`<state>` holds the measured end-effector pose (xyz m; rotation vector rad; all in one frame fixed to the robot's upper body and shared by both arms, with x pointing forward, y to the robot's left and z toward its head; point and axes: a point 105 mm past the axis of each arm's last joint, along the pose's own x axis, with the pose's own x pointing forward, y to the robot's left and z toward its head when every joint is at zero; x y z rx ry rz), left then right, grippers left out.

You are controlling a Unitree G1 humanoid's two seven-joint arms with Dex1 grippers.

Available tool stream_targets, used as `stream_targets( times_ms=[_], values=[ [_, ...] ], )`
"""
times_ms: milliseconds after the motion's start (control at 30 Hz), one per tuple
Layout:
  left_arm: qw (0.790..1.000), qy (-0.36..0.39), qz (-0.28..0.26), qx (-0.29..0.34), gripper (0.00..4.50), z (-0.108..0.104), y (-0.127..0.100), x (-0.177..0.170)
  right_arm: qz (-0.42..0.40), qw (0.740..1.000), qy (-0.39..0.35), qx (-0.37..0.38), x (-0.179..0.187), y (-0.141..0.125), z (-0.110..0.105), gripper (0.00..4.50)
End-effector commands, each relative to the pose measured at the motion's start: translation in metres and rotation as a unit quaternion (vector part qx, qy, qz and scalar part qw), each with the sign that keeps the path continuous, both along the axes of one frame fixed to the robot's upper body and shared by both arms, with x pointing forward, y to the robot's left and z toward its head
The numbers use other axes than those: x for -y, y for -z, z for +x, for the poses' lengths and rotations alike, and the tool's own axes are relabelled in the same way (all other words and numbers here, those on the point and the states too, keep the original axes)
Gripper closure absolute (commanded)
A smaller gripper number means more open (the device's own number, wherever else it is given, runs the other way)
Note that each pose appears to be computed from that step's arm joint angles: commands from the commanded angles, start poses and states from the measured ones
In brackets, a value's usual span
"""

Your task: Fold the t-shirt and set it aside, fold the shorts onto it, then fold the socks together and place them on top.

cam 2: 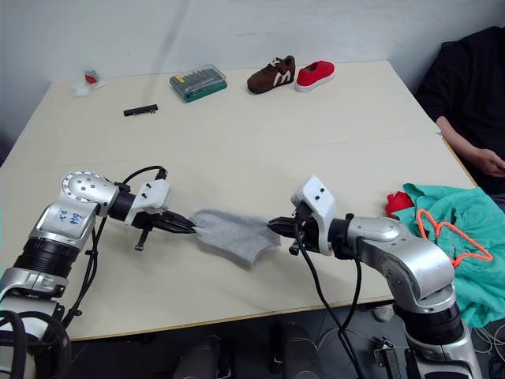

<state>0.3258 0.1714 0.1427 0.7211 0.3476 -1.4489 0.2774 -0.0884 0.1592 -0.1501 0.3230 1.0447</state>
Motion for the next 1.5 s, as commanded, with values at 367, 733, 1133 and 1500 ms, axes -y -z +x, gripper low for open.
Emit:
stream_targets(
  times_ms=[367,733,1133,1500],
  values=[
    [1.0,-0.006,0.006,0.014,4.5,0.013,0.008,0.0,-0.016,1.0,0.019,0.012,0.0,0.019,0.009,4.45],
    [0.997,-0.031,-0.07,-0.005,1.68,-0.001,-0.037,-0.008,0.018,0.998,-0.002,0.062,0.001,-0.015,0.002,2.1],
    [0.99,-0.011,-0.125,-0.059,3.88,-0.01,-0.029,0.036,-0.047,0.989,-0.061,0.127,-0.025,-0.003,0.004,4.5],
    [0.999,-0.046,-0.006,0.005,4.46,0.019,0.039,0.046,-0.11,0.983,-0.091,0.114,-0.044,0.04,0.019,4.5]
  ],
)
